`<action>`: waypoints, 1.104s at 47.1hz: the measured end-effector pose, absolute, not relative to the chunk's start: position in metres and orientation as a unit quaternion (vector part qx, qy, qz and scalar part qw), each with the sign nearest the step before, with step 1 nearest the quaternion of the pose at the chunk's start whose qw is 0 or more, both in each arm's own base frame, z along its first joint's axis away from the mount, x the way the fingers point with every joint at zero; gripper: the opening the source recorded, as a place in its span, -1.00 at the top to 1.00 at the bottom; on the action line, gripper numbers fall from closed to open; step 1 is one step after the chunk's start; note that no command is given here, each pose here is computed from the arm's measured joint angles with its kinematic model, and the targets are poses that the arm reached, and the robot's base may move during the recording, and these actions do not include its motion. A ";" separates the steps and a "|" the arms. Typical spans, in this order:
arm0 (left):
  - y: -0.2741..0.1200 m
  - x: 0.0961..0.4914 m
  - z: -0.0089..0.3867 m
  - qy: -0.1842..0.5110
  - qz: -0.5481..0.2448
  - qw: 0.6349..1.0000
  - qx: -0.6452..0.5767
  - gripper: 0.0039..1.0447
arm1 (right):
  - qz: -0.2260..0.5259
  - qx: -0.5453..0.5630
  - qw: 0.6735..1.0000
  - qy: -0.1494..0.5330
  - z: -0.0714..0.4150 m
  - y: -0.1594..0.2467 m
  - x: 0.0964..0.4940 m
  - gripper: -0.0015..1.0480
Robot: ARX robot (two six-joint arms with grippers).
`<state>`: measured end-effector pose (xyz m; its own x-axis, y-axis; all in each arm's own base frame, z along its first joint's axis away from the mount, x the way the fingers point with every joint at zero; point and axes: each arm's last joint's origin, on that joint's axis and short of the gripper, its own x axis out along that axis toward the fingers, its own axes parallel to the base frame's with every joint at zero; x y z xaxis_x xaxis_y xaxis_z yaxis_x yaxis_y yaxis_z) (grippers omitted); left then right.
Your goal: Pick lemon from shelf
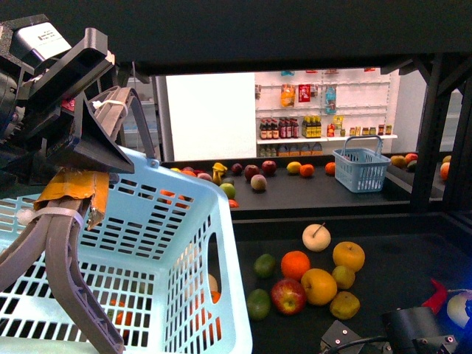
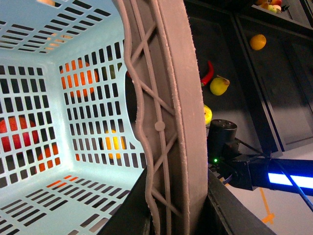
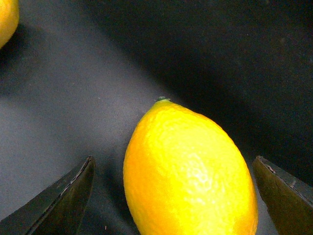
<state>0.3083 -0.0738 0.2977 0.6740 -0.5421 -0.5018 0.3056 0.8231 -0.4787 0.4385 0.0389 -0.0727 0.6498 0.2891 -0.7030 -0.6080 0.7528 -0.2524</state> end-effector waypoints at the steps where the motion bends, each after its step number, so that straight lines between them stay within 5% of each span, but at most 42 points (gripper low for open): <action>1: -0.074 0.308 0.298 0.327 -0.236 0.897 -0.181 0.67 | 0.258 -0.244 0.874 0.332 -0.075 0.039 0.439 -0.85; 15: -0.074 0.308 0.298 0.327 -0.236 0.897 -0.181 0.67 | 0.260 -0.251 0.870 0.334 -0.086 0.039 0.439 -0.85; 22: -0.074 0.308 0.298 0.327 -0.236 0.897 -0.181 0.67 | 0.251 -0.250 0.875 0.331 -0.085 0.039 0.443 -0.38; 38: -0.074 0.308 0.298 0.327 -0.236 0.897 -0.181 0.67 | 0.213 -0.222 0.896 0.321 -0.064 0.028 0.437 -0.37; 52: -0.074 0.308 0.298 0.327 -0.236 0.897 -0.181 0.67 | 0.117 -0.159 0.950 0.242 0.102 -0.026 0.413 -0.37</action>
